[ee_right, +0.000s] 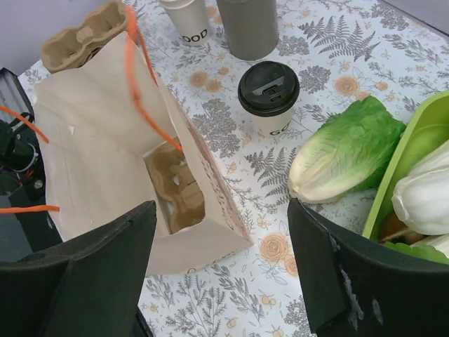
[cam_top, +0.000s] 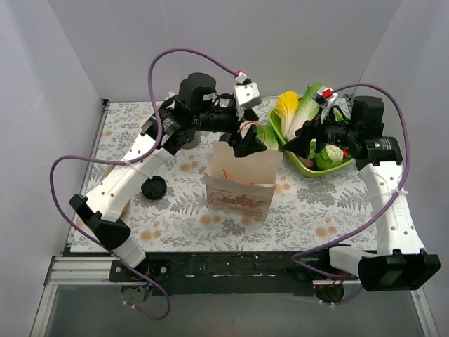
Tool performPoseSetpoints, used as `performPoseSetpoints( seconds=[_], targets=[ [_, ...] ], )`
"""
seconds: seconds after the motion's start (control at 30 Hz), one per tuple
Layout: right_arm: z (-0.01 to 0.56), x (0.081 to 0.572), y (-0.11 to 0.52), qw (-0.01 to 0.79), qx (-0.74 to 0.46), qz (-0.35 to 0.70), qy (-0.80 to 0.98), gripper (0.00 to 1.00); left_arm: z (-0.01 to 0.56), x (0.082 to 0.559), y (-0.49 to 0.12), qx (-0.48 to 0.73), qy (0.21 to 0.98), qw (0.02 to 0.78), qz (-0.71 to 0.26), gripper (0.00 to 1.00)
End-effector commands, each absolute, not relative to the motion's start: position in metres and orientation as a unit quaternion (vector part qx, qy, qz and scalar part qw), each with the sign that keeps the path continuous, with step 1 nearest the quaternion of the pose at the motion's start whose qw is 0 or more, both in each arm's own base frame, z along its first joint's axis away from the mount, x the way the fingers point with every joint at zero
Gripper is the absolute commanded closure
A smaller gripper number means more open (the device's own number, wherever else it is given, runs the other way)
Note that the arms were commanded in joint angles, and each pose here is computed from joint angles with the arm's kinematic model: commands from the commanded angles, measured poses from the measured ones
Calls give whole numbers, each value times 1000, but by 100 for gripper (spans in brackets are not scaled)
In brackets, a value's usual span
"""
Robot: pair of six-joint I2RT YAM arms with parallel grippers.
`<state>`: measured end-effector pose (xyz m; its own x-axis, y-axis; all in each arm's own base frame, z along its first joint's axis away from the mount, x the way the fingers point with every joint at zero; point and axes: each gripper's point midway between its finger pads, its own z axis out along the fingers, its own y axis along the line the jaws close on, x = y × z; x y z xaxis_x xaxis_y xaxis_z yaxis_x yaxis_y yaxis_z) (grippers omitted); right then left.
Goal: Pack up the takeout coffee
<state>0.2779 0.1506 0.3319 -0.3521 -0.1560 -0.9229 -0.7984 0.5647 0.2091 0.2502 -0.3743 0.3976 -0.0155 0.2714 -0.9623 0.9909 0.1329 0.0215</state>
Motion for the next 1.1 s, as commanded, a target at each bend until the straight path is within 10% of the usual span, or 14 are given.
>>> performPoseSetpoints(
  seconds=[0.0, 0.67, 1.07],
  targets=[
    [346, 282, 158, 483, -329, 361, 726, 17, 459, 259, -342, 485, 590, 545, -347, 2],
    [342, 297, 182, 480, -407, 326, 706, 20, 320, 294, -282, 515, 684, 370, -361, 9],
    [329, 292, 173, 486, -404, 297, 716, 20, 286, 301, -310, 563, 651, 323, -394, 43]
  ],
)
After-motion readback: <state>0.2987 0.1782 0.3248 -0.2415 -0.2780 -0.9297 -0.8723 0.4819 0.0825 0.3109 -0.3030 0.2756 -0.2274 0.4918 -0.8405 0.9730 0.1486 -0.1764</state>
